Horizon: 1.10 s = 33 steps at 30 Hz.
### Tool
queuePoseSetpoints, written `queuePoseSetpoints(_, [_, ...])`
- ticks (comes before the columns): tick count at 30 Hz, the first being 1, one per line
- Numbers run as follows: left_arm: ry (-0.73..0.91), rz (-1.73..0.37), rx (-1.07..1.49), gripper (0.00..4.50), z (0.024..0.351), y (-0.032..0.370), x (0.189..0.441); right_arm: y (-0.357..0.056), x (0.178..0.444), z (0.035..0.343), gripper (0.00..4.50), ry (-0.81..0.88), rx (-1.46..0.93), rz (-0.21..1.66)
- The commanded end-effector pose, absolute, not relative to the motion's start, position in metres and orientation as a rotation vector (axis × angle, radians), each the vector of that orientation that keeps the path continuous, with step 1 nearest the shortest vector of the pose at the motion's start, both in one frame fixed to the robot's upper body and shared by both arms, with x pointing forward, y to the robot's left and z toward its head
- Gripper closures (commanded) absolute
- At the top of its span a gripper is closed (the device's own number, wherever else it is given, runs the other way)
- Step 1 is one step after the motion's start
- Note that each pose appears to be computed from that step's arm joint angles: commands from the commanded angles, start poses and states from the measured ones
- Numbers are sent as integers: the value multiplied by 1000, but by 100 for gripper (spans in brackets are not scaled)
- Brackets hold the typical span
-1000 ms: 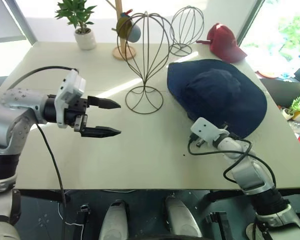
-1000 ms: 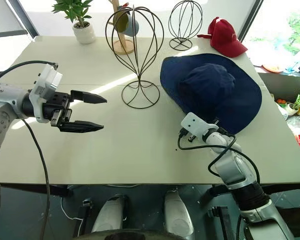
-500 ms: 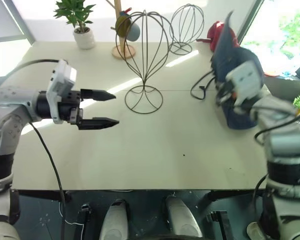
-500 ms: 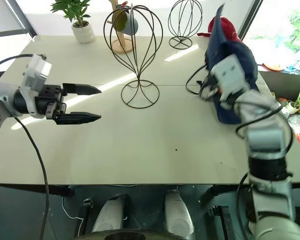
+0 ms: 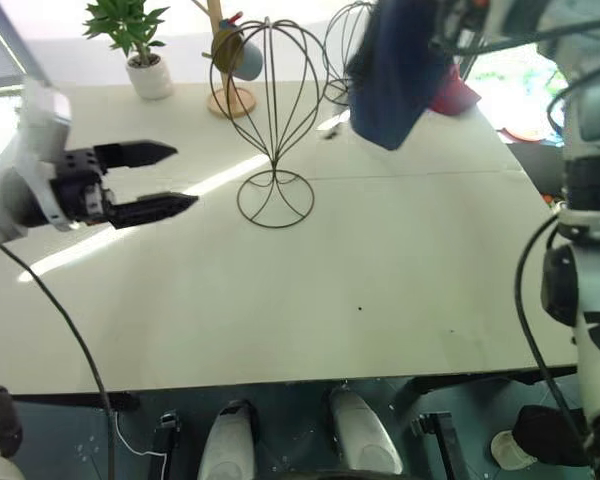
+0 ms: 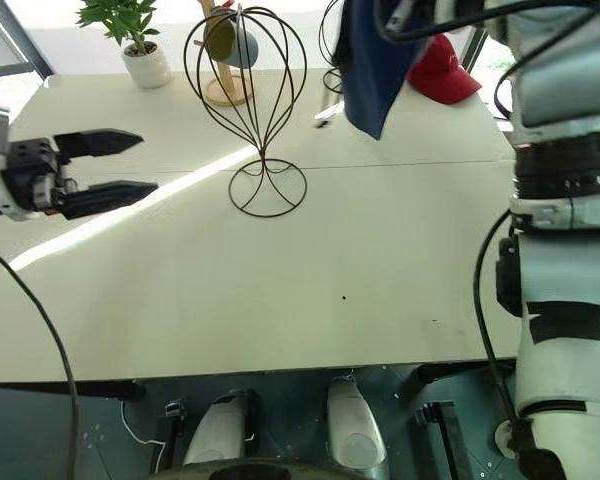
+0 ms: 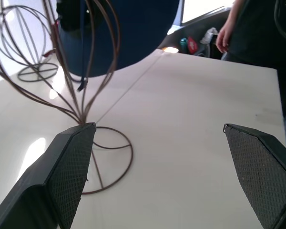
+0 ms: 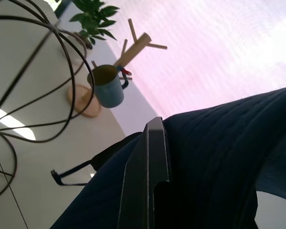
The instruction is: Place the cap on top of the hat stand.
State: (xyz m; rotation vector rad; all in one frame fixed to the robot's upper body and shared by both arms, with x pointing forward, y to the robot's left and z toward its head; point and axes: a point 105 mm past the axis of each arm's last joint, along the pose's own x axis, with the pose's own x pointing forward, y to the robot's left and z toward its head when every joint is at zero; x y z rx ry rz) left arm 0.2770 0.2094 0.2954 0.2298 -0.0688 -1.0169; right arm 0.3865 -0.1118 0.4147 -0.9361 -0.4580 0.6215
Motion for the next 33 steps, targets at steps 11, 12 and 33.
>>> queuePoseSetpoints(11, [-122, -872, 259, 0, 312, 238, 264, -39, 346, 440, 448, -988, -1602, 644])
queuePoseSetpoints(12, [-122, -864, 260, 0, 312, 240, 264, -38, 342, 435, 448, -1019, -1629, 657])
queuePoseSetpoints(33, [-122, -833, 288, 0, 324, 254, 268, -112, 349, 338, 448, -924, -1777, 663])
